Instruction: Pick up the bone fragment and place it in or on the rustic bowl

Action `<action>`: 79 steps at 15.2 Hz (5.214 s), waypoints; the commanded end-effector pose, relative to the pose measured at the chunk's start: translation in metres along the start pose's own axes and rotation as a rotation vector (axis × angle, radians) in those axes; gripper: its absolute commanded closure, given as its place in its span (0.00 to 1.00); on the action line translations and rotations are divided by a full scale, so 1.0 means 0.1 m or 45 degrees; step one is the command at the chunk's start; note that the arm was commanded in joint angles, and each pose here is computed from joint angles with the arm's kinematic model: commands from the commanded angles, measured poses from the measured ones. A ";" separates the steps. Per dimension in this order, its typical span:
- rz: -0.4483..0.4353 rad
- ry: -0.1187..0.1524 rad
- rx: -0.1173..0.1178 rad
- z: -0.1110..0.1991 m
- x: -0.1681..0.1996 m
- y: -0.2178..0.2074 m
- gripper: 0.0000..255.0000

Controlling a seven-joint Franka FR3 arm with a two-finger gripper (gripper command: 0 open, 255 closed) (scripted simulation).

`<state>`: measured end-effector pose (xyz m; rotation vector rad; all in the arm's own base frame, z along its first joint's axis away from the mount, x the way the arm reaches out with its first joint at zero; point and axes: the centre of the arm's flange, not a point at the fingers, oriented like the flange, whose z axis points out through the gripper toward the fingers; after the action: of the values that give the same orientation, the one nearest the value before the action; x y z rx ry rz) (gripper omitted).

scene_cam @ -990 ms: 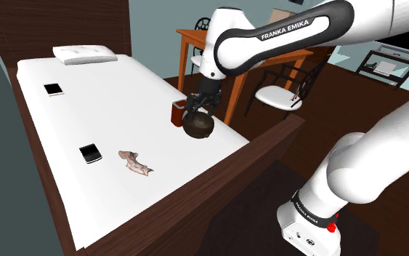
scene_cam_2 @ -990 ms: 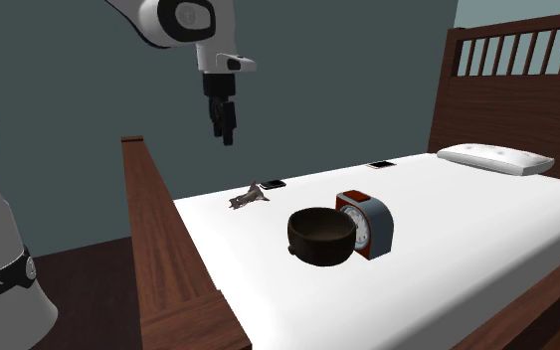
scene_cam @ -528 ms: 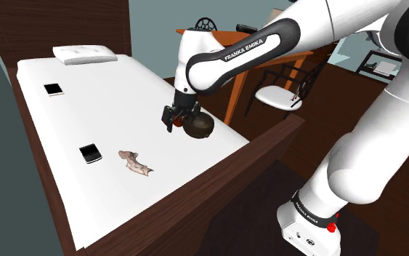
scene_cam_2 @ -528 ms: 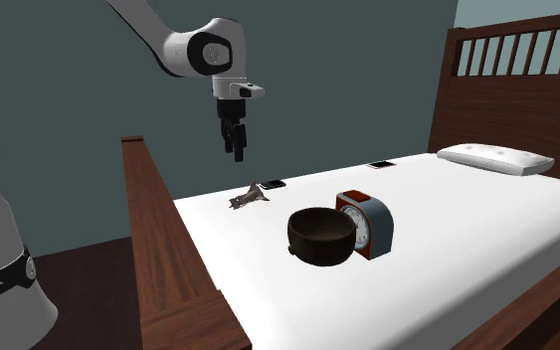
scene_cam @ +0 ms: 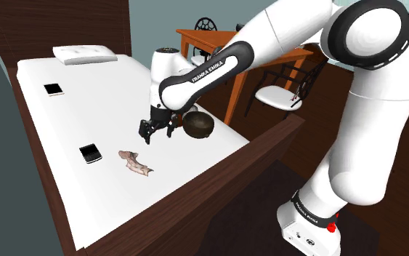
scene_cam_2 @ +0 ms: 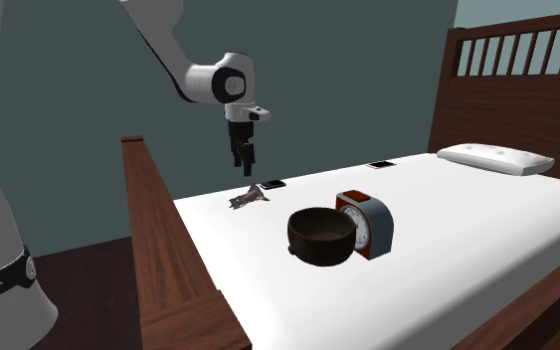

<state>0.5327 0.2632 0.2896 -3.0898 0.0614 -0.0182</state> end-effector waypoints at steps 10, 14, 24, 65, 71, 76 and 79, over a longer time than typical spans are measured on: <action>-0.003 -0.007 -0.003 0.86 0.50 -0.69 0.00; -0.003 -0.007 -0.003 1.07 0.50 -0.69 0.00; -0.003 -0.007 -0.003 1.16 0.50 -0.69 1.00; -0.310 0.136 0.347 1.44 0.52 -0.22 1.00; -0.310 0.136 0.347 1.44 0.52 -0.22 1.00; -0.310 0.136 0.347 1.28 0.53 -0.23 1.00; -0.310 0.136 0.347 1.12 0.53 -0.24 1.00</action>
<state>0.5875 0.2899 0.1746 -2.8016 -0.2882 -0.1855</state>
